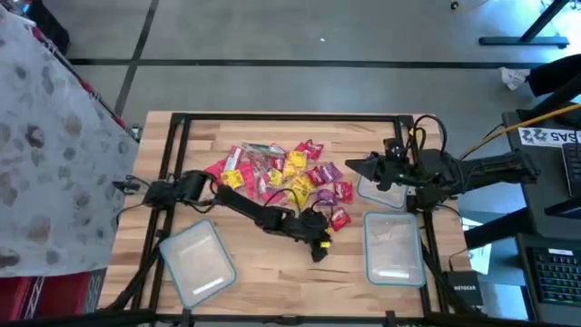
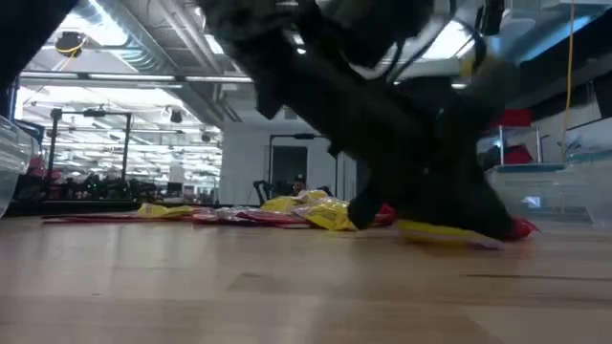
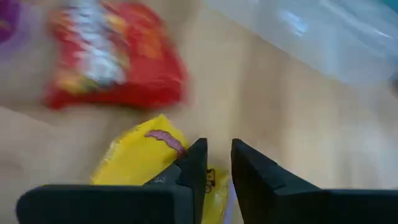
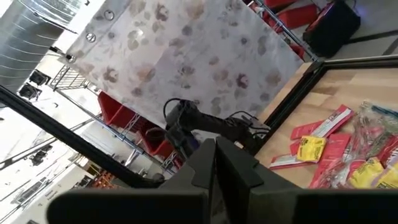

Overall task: Sort candy
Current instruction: Open the rectangular transparent bin

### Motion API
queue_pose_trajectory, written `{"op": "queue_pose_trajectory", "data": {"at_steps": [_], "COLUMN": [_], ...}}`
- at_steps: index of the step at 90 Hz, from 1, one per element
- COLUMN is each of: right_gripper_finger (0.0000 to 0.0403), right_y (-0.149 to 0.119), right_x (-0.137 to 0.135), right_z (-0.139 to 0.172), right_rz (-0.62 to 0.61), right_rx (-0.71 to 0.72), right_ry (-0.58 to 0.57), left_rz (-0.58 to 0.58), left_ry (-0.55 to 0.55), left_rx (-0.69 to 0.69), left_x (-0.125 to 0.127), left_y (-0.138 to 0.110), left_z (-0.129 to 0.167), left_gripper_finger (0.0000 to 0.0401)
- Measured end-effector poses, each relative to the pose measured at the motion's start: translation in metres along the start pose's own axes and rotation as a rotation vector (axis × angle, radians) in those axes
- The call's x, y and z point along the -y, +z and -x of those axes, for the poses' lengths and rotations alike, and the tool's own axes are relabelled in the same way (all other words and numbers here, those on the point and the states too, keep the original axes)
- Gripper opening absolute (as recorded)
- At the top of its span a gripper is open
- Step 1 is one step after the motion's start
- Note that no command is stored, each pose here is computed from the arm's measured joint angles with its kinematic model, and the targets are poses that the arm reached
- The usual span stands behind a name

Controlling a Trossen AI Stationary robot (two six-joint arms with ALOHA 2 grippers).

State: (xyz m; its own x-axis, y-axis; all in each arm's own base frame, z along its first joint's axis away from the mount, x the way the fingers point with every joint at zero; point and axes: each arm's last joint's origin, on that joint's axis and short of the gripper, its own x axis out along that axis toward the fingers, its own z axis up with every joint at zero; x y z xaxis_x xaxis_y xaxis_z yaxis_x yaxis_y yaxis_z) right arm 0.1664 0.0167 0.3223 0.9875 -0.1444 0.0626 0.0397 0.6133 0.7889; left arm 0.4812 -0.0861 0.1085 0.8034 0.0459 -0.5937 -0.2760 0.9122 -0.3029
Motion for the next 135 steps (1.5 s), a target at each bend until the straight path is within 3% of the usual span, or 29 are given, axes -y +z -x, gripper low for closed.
{"op": "queue_pose_trajectory", "data": {"at_steps": [13, 33, 51, 64, 75, 86, 95, 104, 112, 135], "right_gripper_finger": [0.0001, 0.0001, 0.0001, 0.0001, 0.0001, 0.0001, 0.0001, 0.0001, 0.0001, 0.0001], "right_y": [0.0, -0.001, -0.002, -0.004, -0.005, -0.006, -0.006, -0.006, -0.006, -0.006], "right_x": [0.0, -0.001, -0.001, 0.001, 0.003, 0.005, 0.006, 0.006, 0.007, 0.007], "right_z": [0.0, 0.0, 0.0, 0.0, 0.0, 0.0, 0.0, 0.0, 0.0, 0.001], "right_rz": [-0.019, -0.027, -0.026, -0.013, -0.004, 0.001, 0.005, 0.006, 0.008, -0.028], "right_rx": [-0.001, -0.036, -0.067, -0.082, -0.099, -0.1, -0.089, -0.073, -0.076, -0.082], "right_ry": [-0.001, 0.027, 0.048, 0.029, 0.003, -0.017, -0.037, -0.051, -0.055, -0.058], "left_rz": [-0.028, 0.032, 0.145, 0.09, 0.071, 0.044, 0.016, 0.039, 0.109, 0.266], "left_ry": [0.123, 0.255, 0.259, 0.225, 0.05, -0.156, -0.24, -0.205, -0.105, -0.012], "left_rx": [0.023, 0.002, 0.021, 0.065, 0.132, 0.154, 0.192, 0.191, 0.192, 0.235], "left_x": [-0.035, -0.098, -0.132, -0.117, -0.079, -0.036, -0.003, 0.013, 0.01, -0.023], "left_y": [0.016, 0.041, 0.061, 0.082, 0.095, 0.078, 0.057, 0.03, 0.012, 0.013], "left_z": [-0.006, -0.008, -0.002, 0.021, 0.037, 0.03, 0.023, 0.01, -0.002, -0.021], "left_gripper_finger": [0.0054, 0.0054, 0.0052, 0.0026, 0.0004, 0.0002, 0.0001, 0.0, 0.0, 0.0]}}
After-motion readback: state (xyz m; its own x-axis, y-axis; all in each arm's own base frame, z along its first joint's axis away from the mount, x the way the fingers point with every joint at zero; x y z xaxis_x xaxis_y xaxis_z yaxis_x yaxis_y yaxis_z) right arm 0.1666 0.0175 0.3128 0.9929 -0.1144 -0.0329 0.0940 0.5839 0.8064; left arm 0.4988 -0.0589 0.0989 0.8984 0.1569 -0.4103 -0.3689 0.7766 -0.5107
